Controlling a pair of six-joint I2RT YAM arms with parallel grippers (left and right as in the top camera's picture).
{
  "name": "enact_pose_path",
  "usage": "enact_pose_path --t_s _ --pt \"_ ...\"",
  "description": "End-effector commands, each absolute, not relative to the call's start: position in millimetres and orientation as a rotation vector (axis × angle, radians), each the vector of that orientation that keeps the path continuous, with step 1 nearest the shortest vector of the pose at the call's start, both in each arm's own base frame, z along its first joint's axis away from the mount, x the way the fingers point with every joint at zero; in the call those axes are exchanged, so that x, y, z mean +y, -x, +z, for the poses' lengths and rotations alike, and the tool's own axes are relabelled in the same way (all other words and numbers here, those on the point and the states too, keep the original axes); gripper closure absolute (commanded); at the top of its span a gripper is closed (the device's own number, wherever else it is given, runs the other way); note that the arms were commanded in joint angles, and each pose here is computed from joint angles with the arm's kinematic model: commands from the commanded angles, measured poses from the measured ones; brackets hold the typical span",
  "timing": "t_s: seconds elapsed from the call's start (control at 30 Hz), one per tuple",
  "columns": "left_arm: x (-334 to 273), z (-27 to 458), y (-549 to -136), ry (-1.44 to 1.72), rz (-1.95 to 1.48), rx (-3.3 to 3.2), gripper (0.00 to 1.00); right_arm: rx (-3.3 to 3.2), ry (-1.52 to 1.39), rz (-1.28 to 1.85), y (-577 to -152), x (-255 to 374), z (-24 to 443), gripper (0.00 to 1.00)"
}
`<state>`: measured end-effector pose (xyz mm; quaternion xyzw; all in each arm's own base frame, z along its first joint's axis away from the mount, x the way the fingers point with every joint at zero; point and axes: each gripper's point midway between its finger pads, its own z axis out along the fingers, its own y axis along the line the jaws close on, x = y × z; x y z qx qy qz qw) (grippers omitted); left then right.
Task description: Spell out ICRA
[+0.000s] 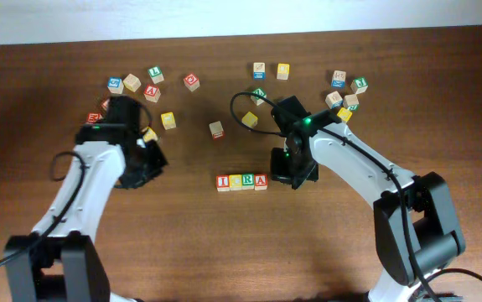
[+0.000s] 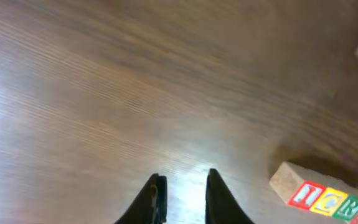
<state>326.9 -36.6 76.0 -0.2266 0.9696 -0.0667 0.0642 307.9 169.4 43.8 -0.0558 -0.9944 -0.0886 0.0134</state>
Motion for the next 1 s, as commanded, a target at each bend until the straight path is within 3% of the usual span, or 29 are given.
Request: enact_pose_path --t_s 0.0,0.53,0.97 --pt "-67 53 -320 0.546 -0.216 2.985 0.9 -3.107 0.158 -0.243 -315 168 34 0.96" --pt "-135 -5 -314 0.393 -0.331 3.122 0.97 -3.07 0.162 -0.351 -311 180 20 0.96" --pt "-162 -6 -313 0.28 -0.376 3.106 0.95 -3.069 0.178 -0.413 -312 187 16 0.96"
